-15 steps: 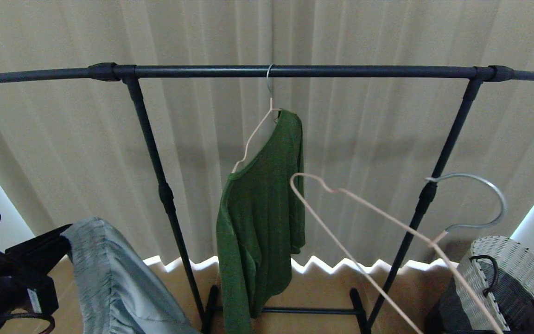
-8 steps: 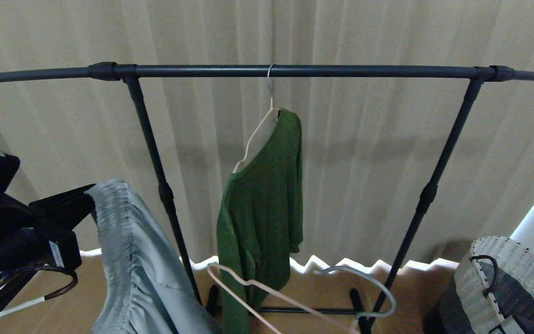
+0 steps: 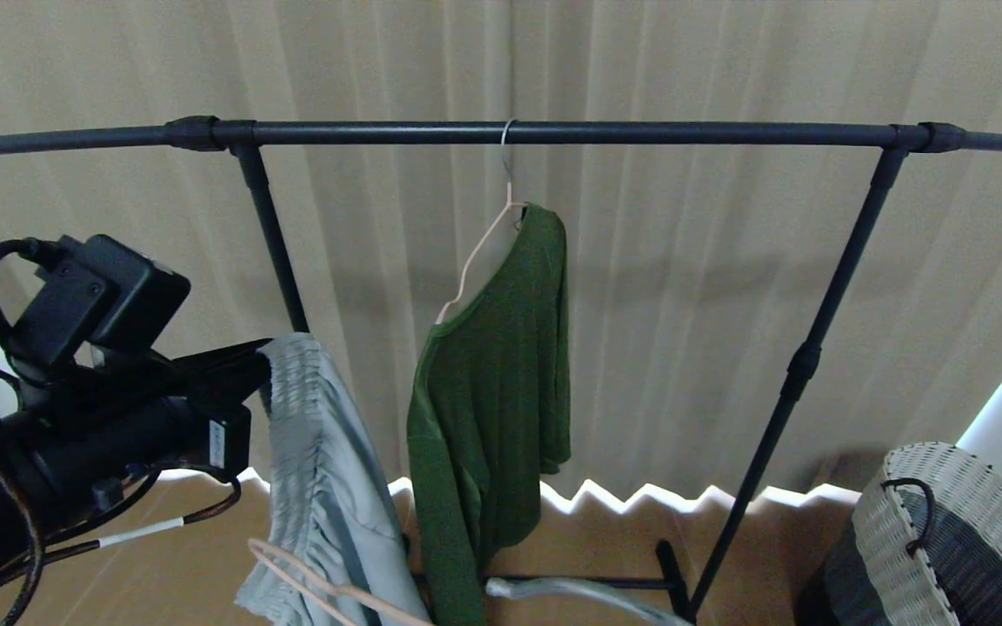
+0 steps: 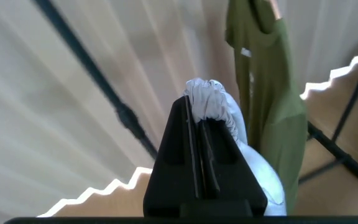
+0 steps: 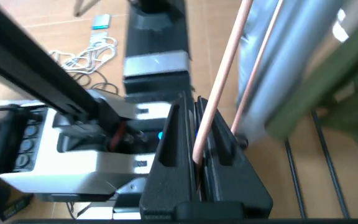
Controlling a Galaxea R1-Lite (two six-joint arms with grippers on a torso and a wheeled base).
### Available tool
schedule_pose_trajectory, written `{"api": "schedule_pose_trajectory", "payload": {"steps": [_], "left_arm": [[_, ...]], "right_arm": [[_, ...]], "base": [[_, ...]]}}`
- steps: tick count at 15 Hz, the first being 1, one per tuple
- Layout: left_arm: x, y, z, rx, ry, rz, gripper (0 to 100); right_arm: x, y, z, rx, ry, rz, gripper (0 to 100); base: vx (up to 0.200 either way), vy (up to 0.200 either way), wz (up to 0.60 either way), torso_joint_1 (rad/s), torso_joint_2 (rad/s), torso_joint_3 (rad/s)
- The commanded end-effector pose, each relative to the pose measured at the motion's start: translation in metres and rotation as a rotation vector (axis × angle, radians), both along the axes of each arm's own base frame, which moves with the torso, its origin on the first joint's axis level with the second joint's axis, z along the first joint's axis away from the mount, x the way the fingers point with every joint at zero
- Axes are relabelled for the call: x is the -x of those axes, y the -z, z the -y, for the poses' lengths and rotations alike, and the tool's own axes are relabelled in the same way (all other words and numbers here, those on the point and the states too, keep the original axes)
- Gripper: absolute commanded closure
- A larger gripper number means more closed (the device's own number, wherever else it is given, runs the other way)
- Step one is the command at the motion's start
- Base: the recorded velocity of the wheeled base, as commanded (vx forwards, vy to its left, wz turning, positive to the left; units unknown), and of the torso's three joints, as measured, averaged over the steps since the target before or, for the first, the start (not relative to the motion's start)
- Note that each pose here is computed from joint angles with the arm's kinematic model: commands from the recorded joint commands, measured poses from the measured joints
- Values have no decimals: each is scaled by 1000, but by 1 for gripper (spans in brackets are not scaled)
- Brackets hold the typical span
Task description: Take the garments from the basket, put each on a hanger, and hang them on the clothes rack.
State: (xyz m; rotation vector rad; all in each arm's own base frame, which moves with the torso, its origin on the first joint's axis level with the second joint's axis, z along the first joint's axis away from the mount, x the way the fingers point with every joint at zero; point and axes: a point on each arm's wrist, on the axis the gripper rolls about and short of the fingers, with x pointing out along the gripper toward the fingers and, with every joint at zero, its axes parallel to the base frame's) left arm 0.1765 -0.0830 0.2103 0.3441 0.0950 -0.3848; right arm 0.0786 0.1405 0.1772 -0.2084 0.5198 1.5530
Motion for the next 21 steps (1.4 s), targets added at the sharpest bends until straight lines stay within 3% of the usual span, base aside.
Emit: {"api": "schedule_pose_trajectory", "payload": {"steps": [1, 5, 13, 21], "left_arm": [[-3, 4, 10, -12, 30, -20, 100], [4, 0, 13, -4, 57, -3, 100], [19, -6, 5, 3, 59, 9, 100], [18, -8, 4, 5, 54, 15, 100]], "right_arm": [[-5, 0, -10, 11, -7, -6, 100], [-30, 5, -15, 69, 148, 3, 100], [-53, 6, -1, 82, 352, 49, 100], [-58, 6, 5, 86, 389, 62, 100]], "base": [[0, 0, 0, 0, 0, 0], [0, 0, 0, 0, 0, 0], [0, 0, 0, 0, 0, 0], [0, 0, 0, 0, 0, 0]]}}
